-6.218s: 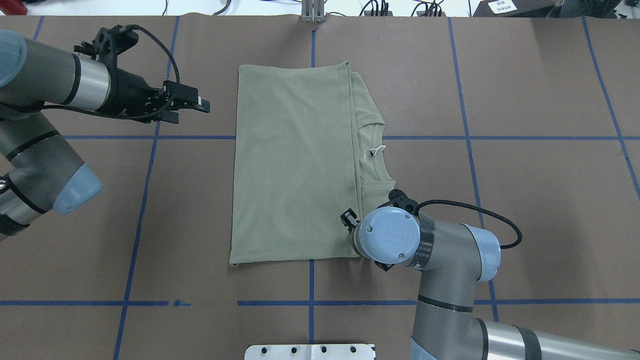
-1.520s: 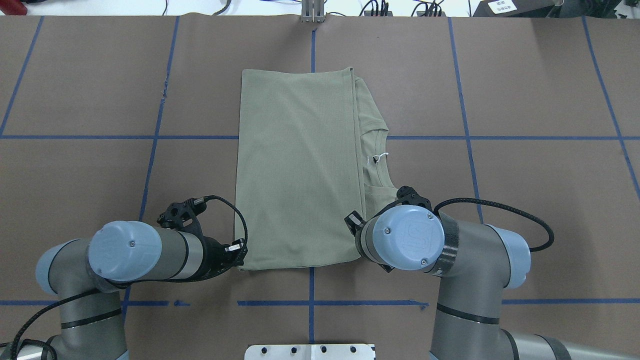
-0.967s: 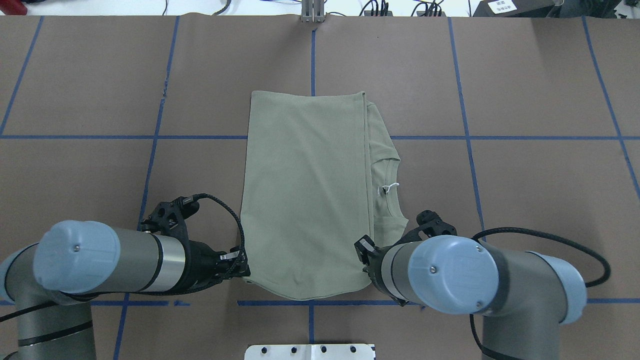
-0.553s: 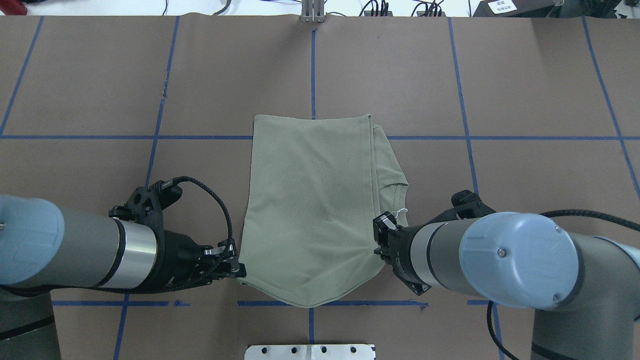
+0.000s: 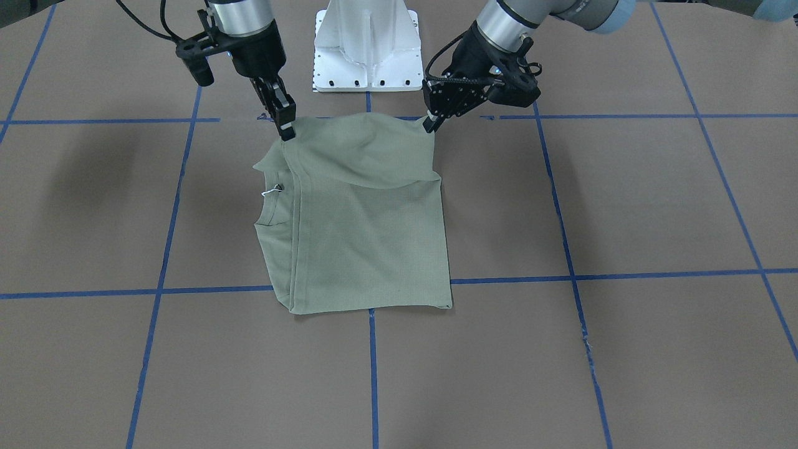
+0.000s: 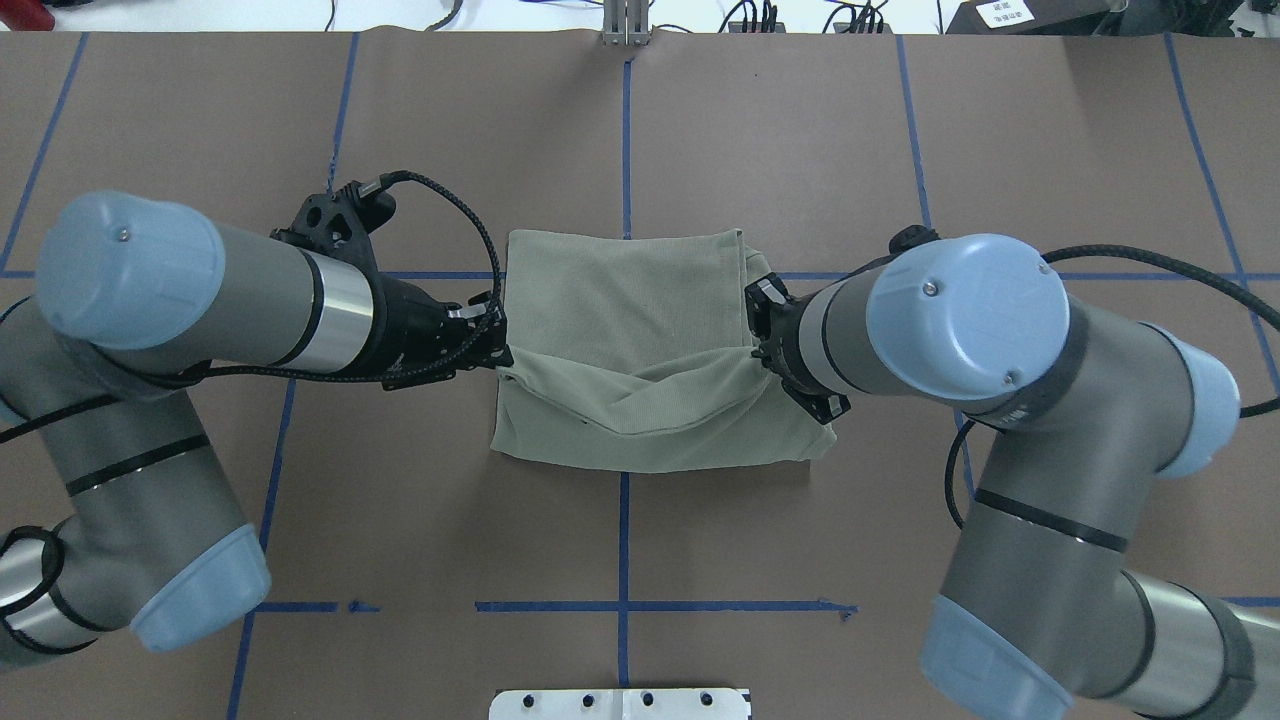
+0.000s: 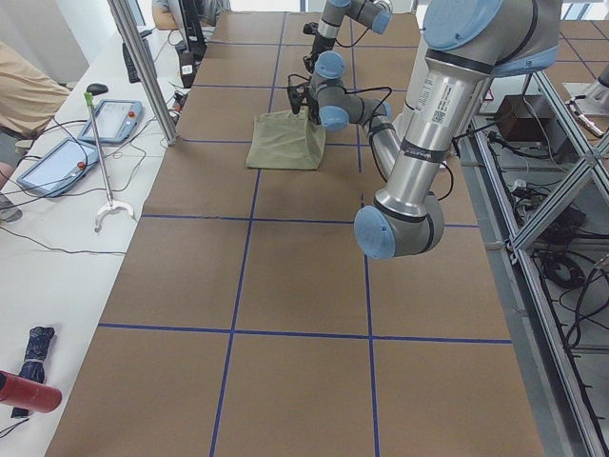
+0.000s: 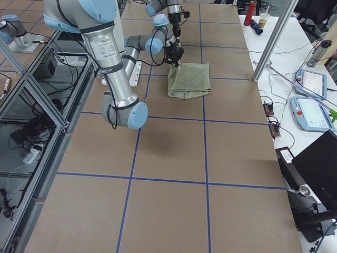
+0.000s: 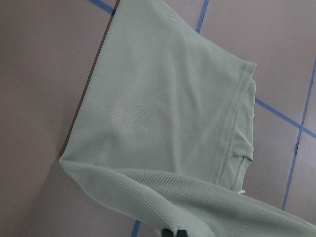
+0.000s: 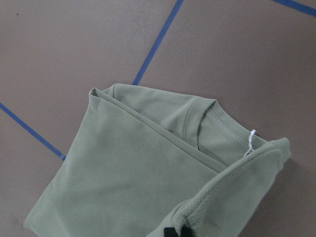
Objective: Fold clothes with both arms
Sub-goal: 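Lift the near edge with both grippers and fold it toward the far edge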
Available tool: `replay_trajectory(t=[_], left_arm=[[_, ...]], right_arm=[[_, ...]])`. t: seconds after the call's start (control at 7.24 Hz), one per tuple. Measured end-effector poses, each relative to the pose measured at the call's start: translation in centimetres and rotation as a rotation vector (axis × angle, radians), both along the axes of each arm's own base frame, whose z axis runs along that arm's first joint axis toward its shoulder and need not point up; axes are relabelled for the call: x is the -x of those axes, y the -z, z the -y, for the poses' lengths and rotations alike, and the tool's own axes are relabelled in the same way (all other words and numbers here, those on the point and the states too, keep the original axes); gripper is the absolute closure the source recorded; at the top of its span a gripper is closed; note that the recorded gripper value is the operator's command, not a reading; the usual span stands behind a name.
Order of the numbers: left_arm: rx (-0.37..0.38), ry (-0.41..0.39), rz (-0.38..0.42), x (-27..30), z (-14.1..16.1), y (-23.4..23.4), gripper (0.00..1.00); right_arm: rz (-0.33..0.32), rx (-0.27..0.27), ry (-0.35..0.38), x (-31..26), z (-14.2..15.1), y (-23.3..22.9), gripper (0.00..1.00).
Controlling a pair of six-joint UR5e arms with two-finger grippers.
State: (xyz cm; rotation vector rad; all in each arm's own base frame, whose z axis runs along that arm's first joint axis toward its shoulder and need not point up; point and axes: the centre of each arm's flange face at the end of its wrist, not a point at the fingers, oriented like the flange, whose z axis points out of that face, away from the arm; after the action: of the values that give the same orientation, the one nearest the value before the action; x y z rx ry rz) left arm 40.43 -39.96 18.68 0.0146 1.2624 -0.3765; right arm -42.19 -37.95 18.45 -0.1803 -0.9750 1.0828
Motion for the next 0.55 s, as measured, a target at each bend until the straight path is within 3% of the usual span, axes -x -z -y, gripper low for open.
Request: replay_trajectory(t=[0.28,0.55], left_arm=[[-0.028,0.033,0.054,-1.2,4.6,-1.5,1.00],[-0.041,0.061,0.055,-2.6,7.9,-3.6,1.00]], right_arm=[[0.006,-0.006,-0.013,2.9,4.8,-2.7,1.00],[-0.024,0.012,-0.014,5.0,9.3,-4.0,1.00]])
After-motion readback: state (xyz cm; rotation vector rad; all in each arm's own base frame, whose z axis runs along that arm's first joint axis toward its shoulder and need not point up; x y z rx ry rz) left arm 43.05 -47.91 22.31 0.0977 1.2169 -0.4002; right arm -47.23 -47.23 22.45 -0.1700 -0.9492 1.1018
